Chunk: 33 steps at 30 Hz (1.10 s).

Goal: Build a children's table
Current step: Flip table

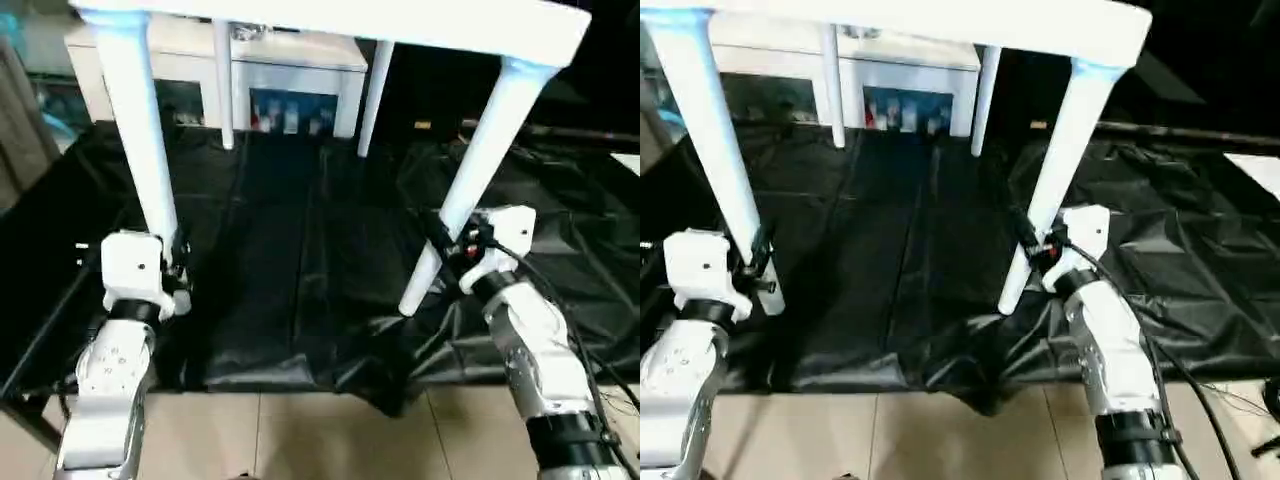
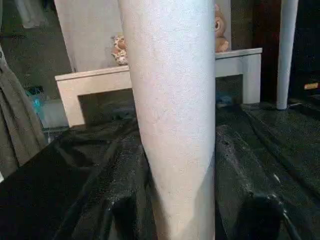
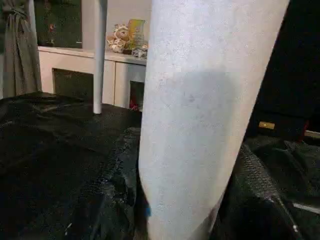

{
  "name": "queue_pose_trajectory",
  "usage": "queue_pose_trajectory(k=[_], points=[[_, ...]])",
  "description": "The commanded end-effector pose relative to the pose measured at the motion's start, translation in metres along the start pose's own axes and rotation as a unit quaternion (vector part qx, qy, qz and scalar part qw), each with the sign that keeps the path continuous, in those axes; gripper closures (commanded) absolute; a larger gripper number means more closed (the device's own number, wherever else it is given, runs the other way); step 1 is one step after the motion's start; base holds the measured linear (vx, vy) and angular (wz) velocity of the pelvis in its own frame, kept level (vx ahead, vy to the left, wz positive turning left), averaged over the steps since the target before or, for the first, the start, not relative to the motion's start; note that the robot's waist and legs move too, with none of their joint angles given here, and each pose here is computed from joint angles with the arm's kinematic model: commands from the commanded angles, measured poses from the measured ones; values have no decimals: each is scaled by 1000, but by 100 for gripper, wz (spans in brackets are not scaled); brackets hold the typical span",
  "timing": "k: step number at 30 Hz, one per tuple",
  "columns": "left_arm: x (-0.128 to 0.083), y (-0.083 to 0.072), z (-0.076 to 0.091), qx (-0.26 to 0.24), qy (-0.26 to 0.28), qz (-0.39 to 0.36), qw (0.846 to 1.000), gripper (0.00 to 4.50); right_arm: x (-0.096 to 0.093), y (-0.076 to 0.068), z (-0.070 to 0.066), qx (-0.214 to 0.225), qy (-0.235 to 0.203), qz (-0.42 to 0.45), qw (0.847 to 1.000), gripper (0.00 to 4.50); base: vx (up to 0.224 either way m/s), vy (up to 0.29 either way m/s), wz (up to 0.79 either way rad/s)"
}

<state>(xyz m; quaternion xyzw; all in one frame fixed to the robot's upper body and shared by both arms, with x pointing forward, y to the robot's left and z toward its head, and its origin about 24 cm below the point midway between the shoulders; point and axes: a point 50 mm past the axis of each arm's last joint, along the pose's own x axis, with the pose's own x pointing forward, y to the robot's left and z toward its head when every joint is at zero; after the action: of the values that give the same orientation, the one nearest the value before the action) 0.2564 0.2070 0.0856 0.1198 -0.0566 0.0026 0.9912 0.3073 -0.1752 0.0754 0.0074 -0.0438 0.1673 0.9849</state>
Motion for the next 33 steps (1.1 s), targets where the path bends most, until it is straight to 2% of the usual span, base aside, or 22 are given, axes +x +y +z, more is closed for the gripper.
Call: queue_pose_trajectory(k=[1, 8, 12, 13, 15, 18, 19, 22, 25, 26, 30, 33], points=[[-1, -11, 9, -5, -18, -46, 999, 226, -16, -13, -33, -8, 88, -27, 996, 228, 0, 0, 0], [-11, -3, 1, -17, -5, -40, 999, 161, -18, -18, -37, -1, 83, -37, 996, 165, -24, 1, -1], [-22, 6, -6, -15, 8, -32, 999, 147, -22, -13, -35, 18, 66, -31, 997, 150, -56, -71, 13], [-25, 9, -8, -14, 11, -30, 999, 123, -24, -10, -34, 19, 59, -27, 998, 126, 19, -94, -8], [-31, 13, -11, -15, 17, -25, 999, 116, -27, -6, -35, 16, 55, -22, 998, 119, 0, 0, 0], [-47, 18, -18, -14, 30, -20, 999, 101, -40, 2, -34, -10, 42, -13, 999, 94, -4, -9, 6], [-54, 18, -18, -28, 34, -20, 999, 79, -47, 4, -31, -9, 31, -14, 999, 84, 0, 0, 0], [-66, 15, -16, -57, 45, -26, 997, 75, -63, 9, -23, 10, 20, -38, 999, 84, 36, 7, -4], [-68, 13, -15, -63, 52, -33, 996, 75, -68, 8, -21, 13, 27, -60, 998, 84, 55, -14, -2], [-68, 9, -16, -68, 71, -37, 994, 75, -72, 7, -20, 18, 41, -83, 996, 84, 50, -24, 0], [-67, 3, -18, -75, 95, -40, 992, 75, -78, 12, -14, 22, 53, -77, 995, 84, 54, -16, 1], [-66, 2, -13, -70, 75, -32, 994, 75, -81, 16, -12, 39, 60, -73, 995, 84, 17, -1, 0]])
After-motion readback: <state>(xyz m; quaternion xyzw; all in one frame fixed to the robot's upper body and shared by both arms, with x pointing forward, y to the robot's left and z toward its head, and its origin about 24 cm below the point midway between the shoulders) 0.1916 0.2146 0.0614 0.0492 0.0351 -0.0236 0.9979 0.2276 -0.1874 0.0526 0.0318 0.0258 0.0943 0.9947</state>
